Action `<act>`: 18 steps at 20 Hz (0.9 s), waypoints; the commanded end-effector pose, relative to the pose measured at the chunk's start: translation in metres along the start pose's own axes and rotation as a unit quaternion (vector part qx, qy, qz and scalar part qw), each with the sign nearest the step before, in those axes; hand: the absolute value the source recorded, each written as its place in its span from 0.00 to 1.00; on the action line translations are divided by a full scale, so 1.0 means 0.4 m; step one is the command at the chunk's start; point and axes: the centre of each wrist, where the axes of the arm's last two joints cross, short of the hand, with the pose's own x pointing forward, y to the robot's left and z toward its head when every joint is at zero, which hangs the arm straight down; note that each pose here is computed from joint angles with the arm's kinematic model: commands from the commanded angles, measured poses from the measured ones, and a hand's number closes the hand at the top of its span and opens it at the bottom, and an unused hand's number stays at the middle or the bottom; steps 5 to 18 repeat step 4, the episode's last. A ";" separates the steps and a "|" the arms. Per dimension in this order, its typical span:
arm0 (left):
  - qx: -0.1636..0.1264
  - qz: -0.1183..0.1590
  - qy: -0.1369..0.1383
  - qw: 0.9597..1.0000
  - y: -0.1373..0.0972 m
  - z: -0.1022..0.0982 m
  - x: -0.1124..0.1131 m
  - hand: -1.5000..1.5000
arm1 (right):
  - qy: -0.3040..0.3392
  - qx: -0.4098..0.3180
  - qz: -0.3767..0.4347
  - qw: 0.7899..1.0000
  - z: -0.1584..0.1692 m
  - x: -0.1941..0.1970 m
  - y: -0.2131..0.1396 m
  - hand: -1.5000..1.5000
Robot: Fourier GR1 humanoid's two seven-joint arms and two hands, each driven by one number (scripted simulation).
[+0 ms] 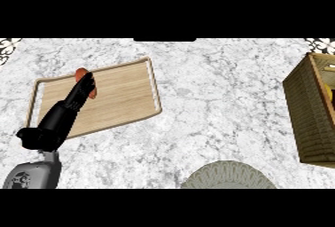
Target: Pick the lemon from the placemat and place it in the basket
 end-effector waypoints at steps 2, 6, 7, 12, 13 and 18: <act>0.002 0.007 -0.006 1.000 -0.002 0.007 -0.010 0.50 | 0.061 -0.038 -0.069 0.995 -0.030 0.009 -0.127 0.00; -0.001 0.005 -0.006 1.000 -0.016 -0.026 0.045 0.50 | 0.080 -0.017 -0.072 0.994 -0.055 0.031 -0.140 0.00; -0.001 0.005 -0.006 1.000 -0.016 -0.026 0.045 0.50 | 0.080 -0.017 -0.072 0.994 -0.055 0.031 -0.140 0.00; -0.001 0.005 -0.006 1.000 -0.016 -0.026 0.045 0.50 | 0.080 -0.017 -0.072 0.994 -0.055 0.031 -0.140 0.00; -0.001 0.005 -0.006 1.000 -0.016 -0.026 0.045 0.50 | 0.080 -0.017 -0.072 0.994 -0.055 0.031 -0.140 0.00; -0.001 0.005 -0.006 1.000 -0.016 -0.026 0.045 0.50 | 0.080 -0.017 -0.072 0.994 -0.055 0.031 -0.140 0.00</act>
